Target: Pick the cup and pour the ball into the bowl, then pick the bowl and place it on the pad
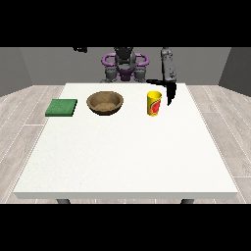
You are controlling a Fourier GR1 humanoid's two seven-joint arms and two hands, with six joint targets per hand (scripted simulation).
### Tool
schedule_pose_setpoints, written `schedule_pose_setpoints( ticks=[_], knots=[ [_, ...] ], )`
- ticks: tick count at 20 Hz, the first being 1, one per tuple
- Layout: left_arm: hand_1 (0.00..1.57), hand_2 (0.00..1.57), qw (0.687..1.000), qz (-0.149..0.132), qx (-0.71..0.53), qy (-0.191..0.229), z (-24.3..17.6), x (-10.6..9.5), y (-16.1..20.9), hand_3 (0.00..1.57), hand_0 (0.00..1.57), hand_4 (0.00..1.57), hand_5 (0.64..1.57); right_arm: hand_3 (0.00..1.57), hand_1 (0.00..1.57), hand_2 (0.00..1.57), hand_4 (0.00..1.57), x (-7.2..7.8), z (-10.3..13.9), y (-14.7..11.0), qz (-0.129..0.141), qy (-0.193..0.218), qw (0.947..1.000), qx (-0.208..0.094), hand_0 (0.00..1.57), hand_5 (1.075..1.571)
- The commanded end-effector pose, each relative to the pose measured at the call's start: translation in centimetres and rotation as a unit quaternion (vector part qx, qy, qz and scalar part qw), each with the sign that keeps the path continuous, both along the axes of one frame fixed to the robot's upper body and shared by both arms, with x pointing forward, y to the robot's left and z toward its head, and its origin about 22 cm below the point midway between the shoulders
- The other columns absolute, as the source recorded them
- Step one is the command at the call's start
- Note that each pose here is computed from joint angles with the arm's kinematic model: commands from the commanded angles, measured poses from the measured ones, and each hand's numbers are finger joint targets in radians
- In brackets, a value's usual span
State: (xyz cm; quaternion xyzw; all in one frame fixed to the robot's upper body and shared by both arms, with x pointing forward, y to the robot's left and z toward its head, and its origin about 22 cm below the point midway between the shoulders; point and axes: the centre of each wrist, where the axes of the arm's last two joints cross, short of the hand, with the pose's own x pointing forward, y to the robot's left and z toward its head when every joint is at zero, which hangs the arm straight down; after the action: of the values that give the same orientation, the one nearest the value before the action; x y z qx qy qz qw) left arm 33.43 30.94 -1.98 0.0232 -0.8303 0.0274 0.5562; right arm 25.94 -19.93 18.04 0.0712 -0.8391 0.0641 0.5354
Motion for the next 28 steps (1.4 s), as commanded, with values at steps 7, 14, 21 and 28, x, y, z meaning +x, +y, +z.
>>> schedule_pose_setpoints(
  ticks=[7, 14, 21, 28],
  knots=[
    [0.0, 0.0, 1.0, 0.016, -0.003, 0.005, -1.7, 1.6, -0.6, 0.0, 0.0, 0.0, 1.435, 0.0, 0.0, 0.0, 0.0, -1.5, 0.6, -3.6, 0.004, -0.014, 0.9999, -0.007, 0.0, 1.567],
    [1.12, 1.57, 0.997, 0.054, 0.035, -0.04, -2.0, 1.4, 2.7, 1.5, 1.12, 0.48, 1.536, 0.0, 0.0, 0.0, 0.0, -3.8, 4.8, -4.8, 0.017, -0.084, 0.9962, -0.015, 0.0, 1.564],
    [1.32, 1.57, 0.977, 0.138, 0.151, -0.055, -3.4, 0.3, 3.0, 1.57, 1.32, 1.07, 1.487, 0.0, 0.0, 0.0, 0.07, -5.0, 4.3, -5.6, 0.035, -0.079, 0.9962, -0.01, 0.0, 1.562],
    [1.34, 1.57, 0.964, 0.113, 0.239, -0.006, -2.6, 2.0, -1.0, 1.57, 1.34, 1.11, 1.498, 0.0, 0.0, 0.0, 0.18, -2.2, 1.7, -8.8, -0.012, 0.023, 0.9996, 0.006, 0.0, 1.558]
  ],
)
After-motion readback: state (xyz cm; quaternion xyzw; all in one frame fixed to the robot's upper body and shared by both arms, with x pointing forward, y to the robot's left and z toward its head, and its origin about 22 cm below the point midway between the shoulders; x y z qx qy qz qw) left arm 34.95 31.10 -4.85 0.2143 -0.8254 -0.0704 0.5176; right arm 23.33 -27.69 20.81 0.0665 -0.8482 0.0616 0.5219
